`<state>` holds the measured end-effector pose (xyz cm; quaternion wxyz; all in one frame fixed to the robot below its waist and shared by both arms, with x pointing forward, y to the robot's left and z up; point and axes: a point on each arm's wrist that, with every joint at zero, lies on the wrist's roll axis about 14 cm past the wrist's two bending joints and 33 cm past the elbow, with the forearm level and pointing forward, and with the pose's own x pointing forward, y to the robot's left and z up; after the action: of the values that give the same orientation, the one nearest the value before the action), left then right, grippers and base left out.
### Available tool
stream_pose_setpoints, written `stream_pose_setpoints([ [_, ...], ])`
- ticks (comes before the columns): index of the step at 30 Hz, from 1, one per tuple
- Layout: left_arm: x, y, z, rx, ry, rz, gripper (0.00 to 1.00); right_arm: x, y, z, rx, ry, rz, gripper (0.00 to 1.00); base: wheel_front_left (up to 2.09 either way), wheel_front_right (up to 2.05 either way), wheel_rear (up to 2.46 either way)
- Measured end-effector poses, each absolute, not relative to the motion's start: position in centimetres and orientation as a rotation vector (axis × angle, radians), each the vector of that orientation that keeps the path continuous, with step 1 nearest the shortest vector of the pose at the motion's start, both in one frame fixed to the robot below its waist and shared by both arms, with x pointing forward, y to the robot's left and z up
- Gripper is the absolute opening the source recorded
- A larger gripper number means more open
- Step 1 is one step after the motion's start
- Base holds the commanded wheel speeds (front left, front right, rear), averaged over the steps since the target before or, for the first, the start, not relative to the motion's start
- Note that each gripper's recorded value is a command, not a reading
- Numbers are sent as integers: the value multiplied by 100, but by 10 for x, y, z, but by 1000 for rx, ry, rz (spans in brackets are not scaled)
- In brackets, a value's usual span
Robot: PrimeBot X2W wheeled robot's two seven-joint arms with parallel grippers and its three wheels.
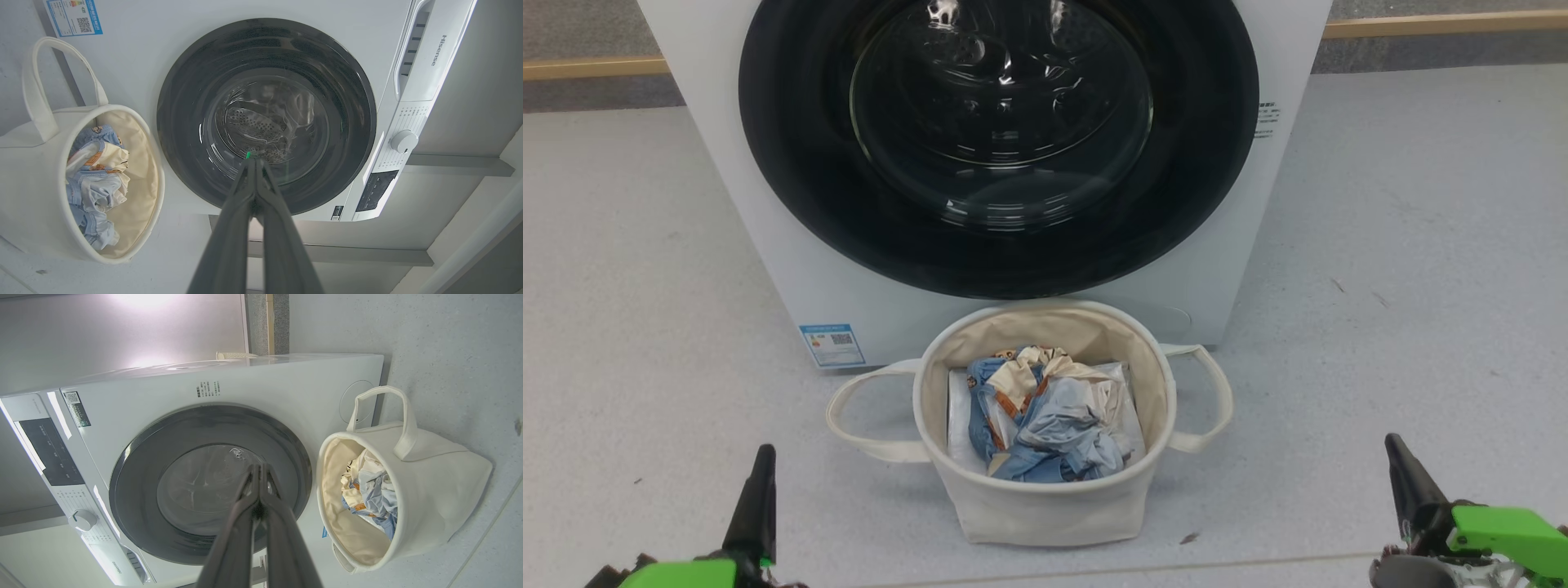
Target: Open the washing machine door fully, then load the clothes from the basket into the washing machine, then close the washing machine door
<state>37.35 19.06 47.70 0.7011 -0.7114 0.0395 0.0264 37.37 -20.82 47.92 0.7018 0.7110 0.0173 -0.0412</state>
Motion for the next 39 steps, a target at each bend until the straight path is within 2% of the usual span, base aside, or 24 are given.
stream_pose_setpoints([
  [1,374,191,477,-1584,88,59,0,374,-208,479,1583,39,-92,0,0,0,0],
  [2,372,190,473,-1586,98,70,100,372,-208,475,1584,49,-102,100,0,0,0],
  [7,356,190,445,-1592,162,144,100,358,-206,448,1592,111,-172,100,0,0,0],
  [15,355,194,445,-1589,137,164,100,361,-206,450,1579,99,-176,100,0,0,0],
  [29,360,202,458,-1515,84,159,100,373,-203,463,1478,71,-146,100,0,0,0],
  [39,364,206,477,-1390,39,138,100,384,-195,482,1337,45,-84,100,0,0,0],
])
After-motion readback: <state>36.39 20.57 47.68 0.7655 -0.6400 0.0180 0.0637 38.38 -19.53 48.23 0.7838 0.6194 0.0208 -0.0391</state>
